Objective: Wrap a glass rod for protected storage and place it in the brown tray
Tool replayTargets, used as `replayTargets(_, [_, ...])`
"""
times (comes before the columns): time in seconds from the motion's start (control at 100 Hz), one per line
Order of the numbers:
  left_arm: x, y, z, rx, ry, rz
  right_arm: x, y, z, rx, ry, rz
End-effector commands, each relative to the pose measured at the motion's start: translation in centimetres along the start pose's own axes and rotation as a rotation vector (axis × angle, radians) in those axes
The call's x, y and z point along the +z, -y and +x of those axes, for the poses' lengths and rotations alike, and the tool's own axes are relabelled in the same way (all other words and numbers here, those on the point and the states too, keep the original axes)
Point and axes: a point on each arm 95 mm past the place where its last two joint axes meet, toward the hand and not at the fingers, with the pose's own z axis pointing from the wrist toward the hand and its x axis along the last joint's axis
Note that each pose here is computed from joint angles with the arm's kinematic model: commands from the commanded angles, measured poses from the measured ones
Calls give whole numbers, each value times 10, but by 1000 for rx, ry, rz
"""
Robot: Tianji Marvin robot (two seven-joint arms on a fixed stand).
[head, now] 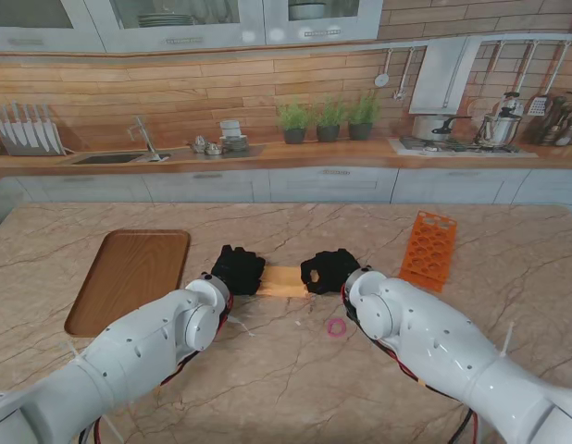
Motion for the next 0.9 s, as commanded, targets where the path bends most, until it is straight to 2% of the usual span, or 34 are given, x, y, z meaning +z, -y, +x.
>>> replayTargets(0.0, [3, -4, 1, 5, -3, -3, 4, -5, 2, -9, -8, -8])
replayTargets(0.41, [15, -9, -3, 72, -7, 2, 13, -2, -1, -84, -16, -8])
replayTargets(0.66, [11, -7, -5, 83, 8, 33, 14, 0, 0, -102, -20, -12])
replayTargets(0.89, [6, 0, -10, 70, 32, 74, 5, -1, 0, -90, -14, -25])
